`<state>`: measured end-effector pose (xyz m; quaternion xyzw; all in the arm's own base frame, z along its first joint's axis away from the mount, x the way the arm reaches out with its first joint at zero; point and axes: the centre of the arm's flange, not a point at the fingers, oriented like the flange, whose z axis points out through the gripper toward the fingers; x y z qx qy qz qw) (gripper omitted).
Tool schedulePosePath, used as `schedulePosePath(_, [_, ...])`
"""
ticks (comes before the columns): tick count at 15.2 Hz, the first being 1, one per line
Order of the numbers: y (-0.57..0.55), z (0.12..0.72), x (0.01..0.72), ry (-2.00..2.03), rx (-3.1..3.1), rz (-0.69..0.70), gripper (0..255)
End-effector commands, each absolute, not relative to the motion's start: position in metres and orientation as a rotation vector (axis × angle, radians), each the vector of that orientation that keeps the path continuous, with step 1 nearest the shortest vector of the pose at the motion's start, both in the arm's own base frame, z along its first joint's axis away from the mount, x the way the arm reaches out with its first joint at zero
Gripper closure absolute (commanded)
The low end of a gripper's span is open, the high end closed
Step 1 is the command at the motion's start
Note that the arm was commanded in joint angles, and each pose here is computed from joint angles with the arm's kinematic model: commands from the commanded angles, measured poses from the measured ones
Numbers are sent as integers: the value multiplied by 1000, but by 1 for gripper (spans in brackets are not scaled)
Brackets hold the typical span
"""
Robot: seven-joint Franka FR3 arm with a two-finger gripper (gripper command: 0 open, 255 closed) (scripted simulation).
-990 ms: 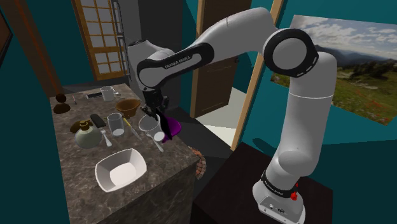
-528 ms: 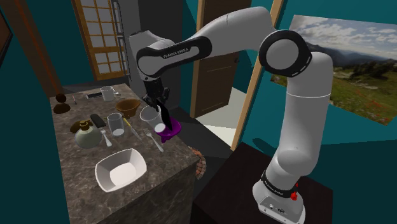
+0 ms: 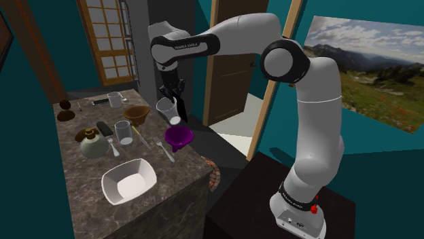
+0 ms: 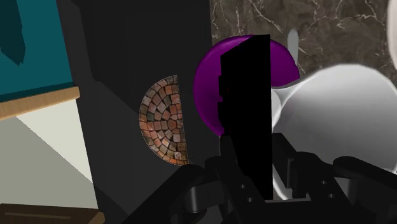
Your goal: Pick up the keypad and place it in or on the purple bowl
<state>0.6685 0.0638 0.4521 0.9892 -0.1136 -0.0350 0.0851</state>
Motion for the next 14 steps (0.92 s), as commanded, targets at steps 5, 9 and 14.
schedulePosePath(5, [55, 431, 678, -338, 2950, -103, 255])
schedulePosePath(9, [55, 410, 678, -338, 2950, -103, 255])
schedulePosePath(14, [55, 384, 678, -338, 2950, -103, 255])
